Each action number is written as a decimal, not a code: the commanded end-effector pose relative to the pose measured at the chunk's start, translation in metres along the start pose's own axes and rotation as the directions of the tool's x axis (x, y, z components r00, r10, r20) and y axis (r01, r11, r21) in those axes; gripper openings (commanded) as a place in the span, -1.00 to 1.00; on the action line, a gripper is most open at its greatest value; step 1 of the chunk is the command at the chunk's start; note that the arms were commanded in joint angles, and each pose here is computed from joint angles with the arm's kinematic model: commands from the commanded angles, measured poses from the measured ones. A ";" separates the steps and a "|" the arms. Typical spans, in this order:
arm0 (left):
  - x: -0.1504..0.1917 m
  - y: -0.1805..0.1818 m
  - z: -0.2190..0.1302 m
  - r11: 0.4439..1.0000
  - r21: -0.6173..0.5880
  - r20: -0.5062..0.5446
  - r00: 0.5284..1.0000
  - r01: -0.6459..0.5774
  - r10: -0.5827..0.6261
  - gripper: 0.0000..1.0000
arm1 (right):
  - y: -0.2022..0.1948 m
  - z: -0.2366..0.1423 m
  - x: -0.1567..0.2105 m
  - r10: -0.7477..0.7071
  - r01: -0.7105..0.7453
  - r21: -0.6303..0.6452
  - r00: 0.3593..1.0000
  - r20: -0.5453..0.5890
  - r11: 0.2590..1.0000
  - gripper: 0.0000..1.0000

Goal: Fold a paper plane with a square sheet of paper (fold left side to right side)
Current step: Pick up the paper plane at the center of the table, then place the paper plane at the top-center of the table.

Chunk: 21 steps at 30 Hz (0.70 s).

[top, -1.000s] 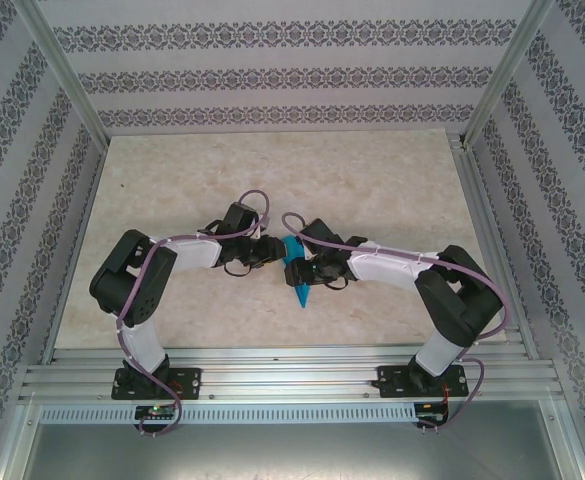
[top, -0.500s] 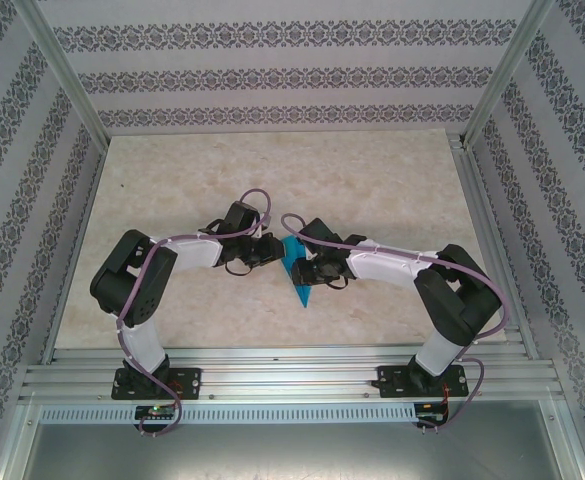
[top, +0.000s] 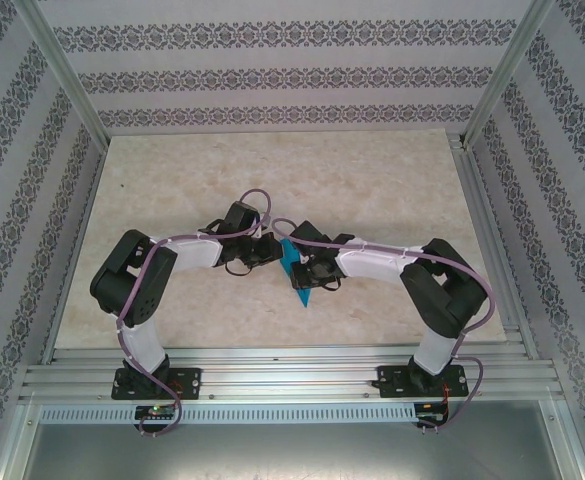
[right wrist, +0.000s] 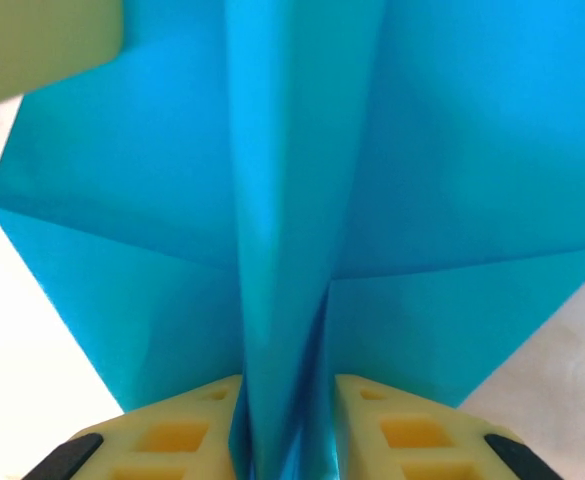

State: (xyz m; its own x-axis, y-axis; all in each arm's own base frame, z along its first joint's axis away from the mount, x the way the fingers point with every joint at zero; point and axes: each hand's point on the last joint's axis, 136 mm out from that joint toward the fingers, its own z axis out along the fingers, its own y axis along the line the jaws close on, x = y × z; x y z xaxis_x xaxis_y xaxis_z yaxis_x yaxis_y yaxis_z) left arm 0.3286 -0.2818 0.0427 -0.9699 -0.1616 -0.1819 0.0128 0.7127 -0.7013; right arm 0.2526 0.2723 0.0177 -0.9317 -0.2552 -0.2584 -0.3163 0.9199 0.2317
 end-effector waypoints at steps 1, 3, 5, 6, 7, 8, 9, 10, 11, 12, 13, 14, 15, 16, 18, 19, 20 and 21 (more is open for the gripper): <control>0.008 0.005 -0.001 0.999 -0.029 -0.005 0.999 -0.037 0.037 -0.77 | -0.001 0.003 -0.001 0.001 -0.001 0.038 1.000 -0.012 0.999 -0.50; 0.010 0.007 -0.003 0.998 -0.036 -0.005 0.999 -0.043 0.043 -0.71 | -0.002 0.003 -0.001 0.004 -0.003 0.042 1.000 -0.017 0.999 -0.58; 0.011 0.007 -0.008 0.998 -0.039 0.004 0.999 -0.052 0.052 -0.65 | -0.002 0.001 -0.001 0.003 -0.002 0.040 1.000 -0.016 0.999 -0.66; 0.010 0.005 -0.013 0.998 -0.037 0.017 0.998 -0.060 0.061 -0.56 | -0.001 -0.001 -0.003 0.002 -0.001 0.036 1.000 -0.013 0.999 -0.71; 0.009 0.001 -0.020 0.997 -0.036 0.032 0.997 -0.074 0.075 -0.45 | -0.001 -0.005 -0.005 -0.001 0.001 0.035 1.000 -0.008 0.999 -0.74; 0.007 -0.003 -0.029 0.996 -0.037 0.048 0.995 -0.087 0.088 -0.33 | -0.001 -0.010 -0.008 -0.005 0.005 0.035 1.000 0.001 0.999 -0.77; 0.004 -0.007 -0.039 0.994 -0.037 0.068 0.992 -0.100 0.102 -0.24 | -0.003 -0.015 -0.012 -0.005 0.005 0.038 1.000 0.010 0.999 -0.80; 0.001 -0.011 -0.051 0.992 -0.044 0.090 0.989 -0.115 0.119 -0.17 | -0.007 -0.022 -0.017 -0.007 0.006 0.039 1.000 0.020 0.999 -0.81; -0.002 -0.016 -0.064 0.990 -0.054 0.114 0.984 -0.133 0.139 -0.09 | -0.011 -0.029 -0.022 -0.007 0.006 0.036 0.999 0.032 0.999 -0.82; -0.004 -0.018 -0.078 0.987 -0.068 0.140 0.978 -0.146 0.154 0.00 | -0.016 -0.035 -0.029 -0.003 0.002 0.035 0.999 0.042 0.999 -0.83; -0.008 -0.019 -0.092 0.983 -0.094 0.168 0.971 -0.154 0.169 0.11 | -0.024 -0.041 -0.036 -0.001 -0.001 0.040 0.999 0.052 0.999 -0.86; -0.010 -0.018 -0.107 0.979 -0.127 0.196 0.963 -0.163 0.185 0.22 | -0.032 -0.049 -0.047 -0.004 0.001 0.045 0.998 0.066 0.999 -0.86; -0.010 -0.017 -0.119 0.973 -0.157 0.214 0.956 -0.169 0.201 0.29 | -0.040 -0.055 -0.056 -0.012 0.008 0.053 0.997 0.077 0.999 -0.86; -0.011 -0.014 -0.133 0.964 -0.200 0.239 0.945 -0.176 0.222 0.36 | -0.050 -0.061 -0.066 -0.017 0.011 0.068 0.996 0.087 0.998 -0.86; -0.009 -0.007 -0.155 0.945 -0.273 0.270 0.929 -0.178 0.253 0.44 | -0.067 -0.069 -0.090 -0.024 0.017 0.062 0.993 0.113 0.998 -0.86; -0.008 -0.004 -0.164 0.938 -0.298 0.285 0.920 -0.180 0.267 0.48 | -0.081 -0.073 -0.103 -0.010 0.001 0.066 0.992 0.125 0.998 -0.87; -0.006 -0.001 -0.173 0.933 -0.315 0.303 0.913 -0.175 0.273 0.53 | -0.091 -0.075 -0.115 -0.002 -0.007 0.066 0.991 0.137 0.998 -0.86; -0.004 0.002 -0.178 0.930 -0.325 0.315 0.908 -0.170 0.276 0.59 | -0.101 -0.077 -0.129 -0.003 -0.008 0.071 0.989 0.149 0.997 -0.87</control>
State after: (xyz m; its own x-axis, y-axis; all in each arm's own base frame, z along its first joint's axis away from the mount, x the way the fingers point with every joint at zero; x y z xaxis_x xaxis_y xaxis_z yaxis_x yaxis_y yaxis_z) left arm 0.3027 -0.1943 0.1843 -0.7932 -0.2082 -0.5722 0.1696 0.8271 -0.5359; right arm 0.3627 0.2063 0.0932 -0.9125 -0.1573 -0.3775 -0.2453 0.9492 0.1973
